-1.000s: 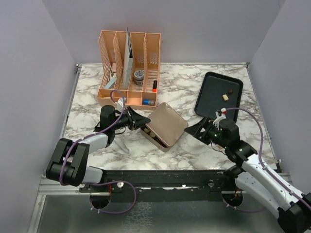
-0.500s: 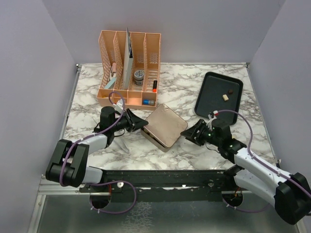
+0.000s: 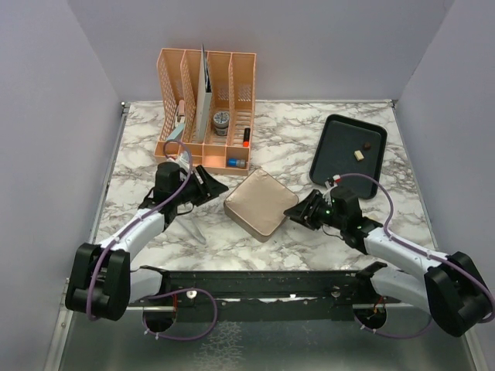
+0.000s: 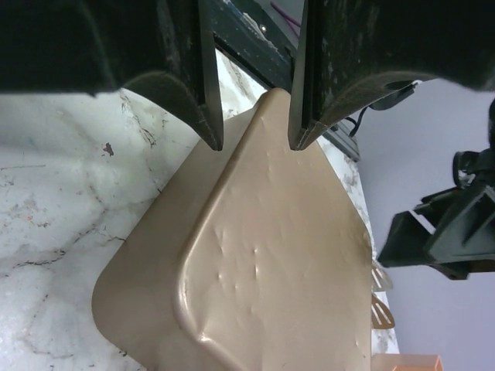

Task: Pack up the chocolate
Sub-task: Close the box lid on the packing box.

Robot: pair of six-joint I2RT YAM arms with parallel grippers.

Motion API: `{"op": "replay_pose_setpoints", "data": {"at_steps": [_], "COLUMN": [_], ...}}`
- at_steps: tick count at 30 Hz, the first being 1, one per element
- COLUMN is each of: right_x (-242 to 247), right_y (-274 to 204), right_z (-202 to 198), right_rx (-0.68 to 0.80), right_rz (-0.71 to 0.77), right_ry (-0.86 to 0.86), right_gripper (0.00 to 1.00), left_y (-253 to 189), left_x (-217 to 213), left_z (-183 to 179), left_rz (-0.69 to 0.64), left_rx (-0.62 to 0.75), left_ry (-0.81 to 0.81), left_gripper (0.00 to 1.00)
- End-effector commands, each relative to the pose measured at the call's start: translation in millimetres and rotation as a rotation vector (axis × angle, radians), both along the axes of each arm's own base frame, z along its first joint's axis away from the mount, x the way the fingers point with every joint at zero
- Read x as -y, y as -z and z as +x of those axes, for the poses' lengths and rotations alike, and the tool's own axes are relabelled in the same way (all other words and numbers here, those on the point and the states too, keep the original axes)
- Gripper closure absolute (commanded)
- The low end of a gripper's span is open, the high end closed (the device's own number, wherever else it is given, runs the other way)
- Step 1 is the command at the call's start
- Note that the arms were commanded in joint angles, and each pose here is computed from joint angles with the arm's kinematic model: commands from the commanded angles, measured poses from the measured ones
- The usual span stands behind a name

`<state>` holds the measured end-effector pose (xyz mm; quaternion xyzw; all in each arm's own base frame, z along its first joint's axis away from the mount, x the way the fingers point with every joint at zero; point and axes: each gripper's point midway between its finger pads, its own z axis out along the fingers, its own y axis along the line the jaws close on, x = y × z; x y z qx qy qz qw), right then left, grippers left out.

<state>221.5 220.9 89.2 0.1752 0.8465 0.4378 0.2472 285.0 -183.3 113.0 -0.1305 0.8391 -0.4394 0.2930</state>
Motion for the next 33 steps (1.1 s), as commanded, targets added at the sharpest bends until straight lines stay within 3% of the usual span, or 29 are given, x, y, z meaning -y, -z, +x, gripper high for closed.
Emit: {"op": "replay_pose_setpoints", "data": {"at_steps": [1,11,19,33], "right_x": [-6,-8,-3,-16], "right_y": [-4,-2,5,-8], "right_z": [1,1,3,15], "right_rx": [0.027,0.022,0.003,0.043], "right_rz": [0.028,0.035,-0.017,0.021], "right_ry": [-0.023,-0.025,-0.01,-0.042], "right_gripper": [0.58,0.65,0.56,0.75], "left_y": [-14,-4,9,27], "left_x": [-25,-17,-6,15], "left_z": [18,26,22,11], "left_rz": [0.198,0.248,0.245,0.262], "left_rx": [0.121,0.109,0.083,0.053], "left_ry": [-0.046,0.053,0.112,0.223], "left_gripper": [0.38,0.31,0.29,0.31]}}
